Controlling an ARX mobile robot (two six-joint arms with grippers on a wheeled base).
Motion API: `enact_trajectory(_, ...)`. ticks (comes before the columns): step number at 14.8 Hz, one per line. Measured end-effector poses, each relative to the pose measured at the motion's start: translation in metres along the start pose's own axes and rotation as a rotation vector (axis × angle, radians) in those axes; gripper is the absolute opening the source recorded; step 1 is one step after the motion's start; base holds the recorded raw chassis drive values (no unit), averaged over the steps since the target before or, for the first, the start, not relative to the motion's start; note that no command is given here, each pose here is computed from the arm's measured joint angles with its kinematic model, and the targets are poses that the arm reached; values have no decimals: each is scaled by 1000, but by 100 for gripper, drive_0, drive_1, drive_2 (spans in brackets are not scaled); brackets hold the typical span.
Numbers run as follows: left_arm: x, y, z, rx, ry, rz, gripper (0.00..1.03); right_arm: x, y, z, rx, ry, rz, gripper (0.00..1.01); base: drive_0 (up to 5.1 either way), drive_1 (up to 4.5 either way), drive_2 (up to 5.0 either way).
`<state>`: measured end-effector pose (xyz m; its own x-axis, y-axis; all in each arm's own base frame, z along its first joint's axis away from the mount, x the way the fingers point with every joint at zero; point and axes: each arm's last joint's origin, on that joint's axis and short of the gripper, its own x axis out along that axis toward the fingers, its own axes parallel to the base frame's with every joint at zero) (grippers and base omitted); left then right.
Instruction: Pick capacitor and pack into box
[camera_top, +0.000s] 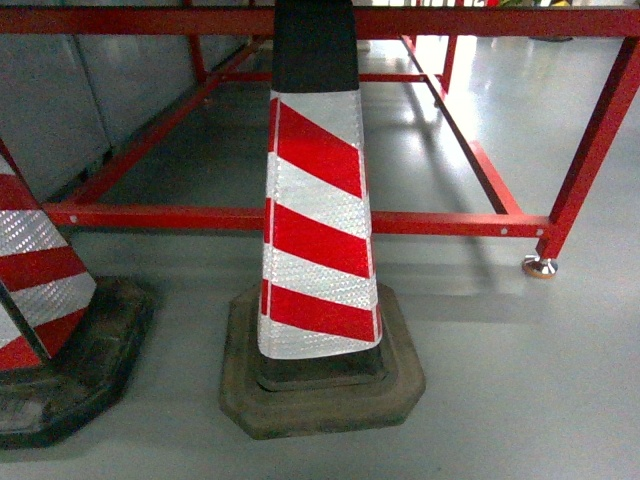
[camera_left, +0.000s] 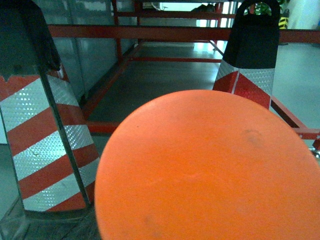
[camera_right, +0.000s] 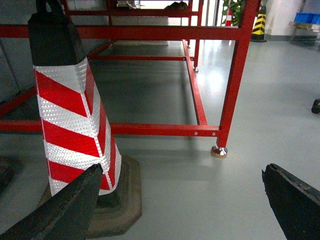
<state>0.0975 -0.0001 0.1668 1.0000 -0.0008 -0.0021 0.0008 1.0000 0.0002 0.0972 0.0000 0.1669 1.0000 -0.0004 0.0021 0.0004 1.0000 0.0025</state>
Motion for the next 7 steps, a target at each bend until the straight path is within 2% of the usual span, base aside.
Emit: enact_trajectory(7, 0, 0, 0, 0, 2, 0, 44, 0, 0, 0, 0, -1, 0, 98, -4, 390, -398)
